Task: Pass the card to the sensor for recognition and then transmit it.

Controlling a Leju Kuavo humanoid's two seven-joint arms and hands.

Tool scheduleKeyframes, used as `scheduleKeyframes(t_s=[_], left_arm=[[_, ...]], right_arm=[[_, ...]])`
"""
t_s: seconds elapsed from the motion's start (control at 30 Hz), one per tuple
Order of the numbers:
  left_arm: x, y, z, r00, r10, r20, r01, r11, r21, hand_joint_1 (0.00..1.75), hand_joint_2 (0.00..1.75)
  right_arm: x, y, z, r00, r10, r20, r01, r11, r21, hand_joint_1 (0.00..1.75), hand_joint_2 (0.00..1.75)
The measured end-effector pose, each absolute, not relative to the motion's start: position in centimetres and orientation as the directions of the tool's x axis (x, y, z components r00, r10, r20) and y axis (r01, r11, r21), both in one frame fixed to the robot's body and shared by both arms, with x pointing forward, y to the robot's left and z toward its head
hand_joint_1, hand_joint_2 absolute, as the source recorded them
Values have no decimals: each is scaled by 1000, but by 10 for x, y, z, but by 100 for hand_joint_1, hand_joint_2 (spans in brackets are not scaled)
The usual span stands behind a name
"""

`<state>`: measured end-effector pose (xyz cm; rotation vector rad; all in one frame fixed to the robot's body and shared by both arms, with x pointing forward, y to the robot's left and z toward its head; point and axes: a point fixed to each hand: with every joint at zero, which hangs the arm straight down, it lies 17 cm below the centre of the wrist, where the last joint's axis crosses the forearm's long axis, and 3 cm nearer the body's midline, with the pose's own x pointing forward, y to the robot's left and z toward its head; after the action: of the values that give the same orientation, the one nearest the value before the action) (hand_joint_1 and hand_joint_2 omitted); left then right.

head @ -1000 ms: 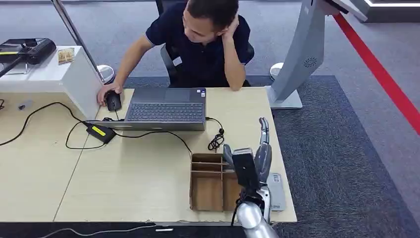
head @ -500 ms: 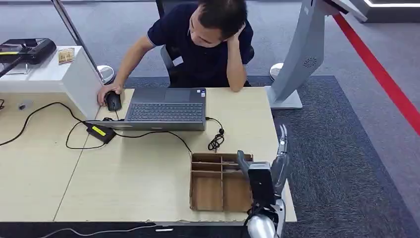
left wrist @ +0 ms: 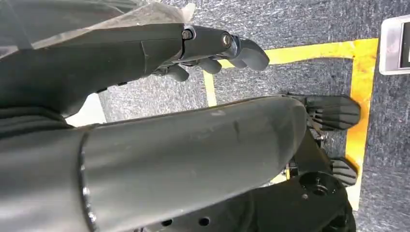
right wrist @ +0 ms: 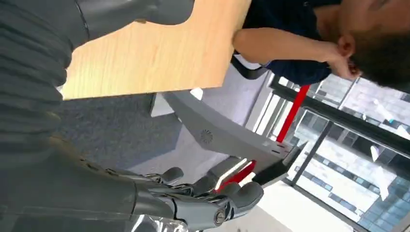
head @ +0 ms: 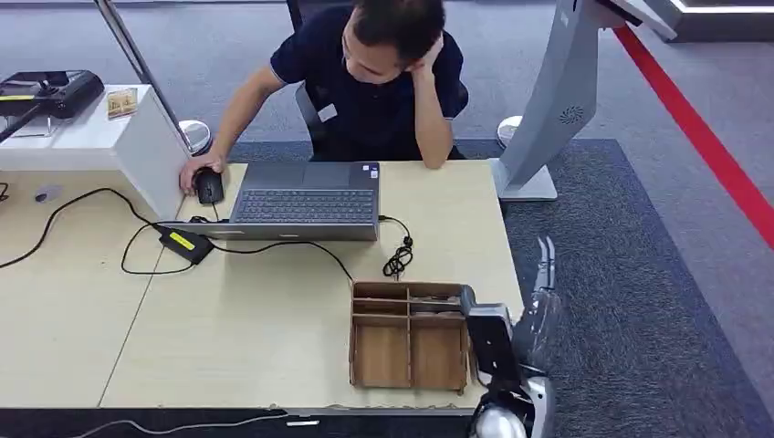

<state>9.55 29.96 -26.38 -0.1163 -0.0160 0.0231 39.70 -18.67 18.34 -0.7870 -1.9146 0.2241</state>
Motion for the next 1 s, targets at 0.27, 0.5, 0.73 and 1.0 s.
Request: scheduleKeyframes(t_s=[0.27,0.5,0.73,1.0], left_arm=[[96,299,-264,999,36,15,-34,992,-118,0,0],[97,298,-264,999,38,16,-36,992,-121,0,0],[98,296,-263,999,44,19,-41,991,-128,0,0],[100,296,-263,998,54,21,-51,990,-131,0,0]], right_arm=[[392,-197,168,-223,679,699,418,715,-561,0,175],[391,-201,165,-201,736,647,415,662,-624,0,175],[391,-198,164,-183,791,583,400,602,-691,0,175],[386,-177,166,-244,813,528,360,582,-729,0,175]])
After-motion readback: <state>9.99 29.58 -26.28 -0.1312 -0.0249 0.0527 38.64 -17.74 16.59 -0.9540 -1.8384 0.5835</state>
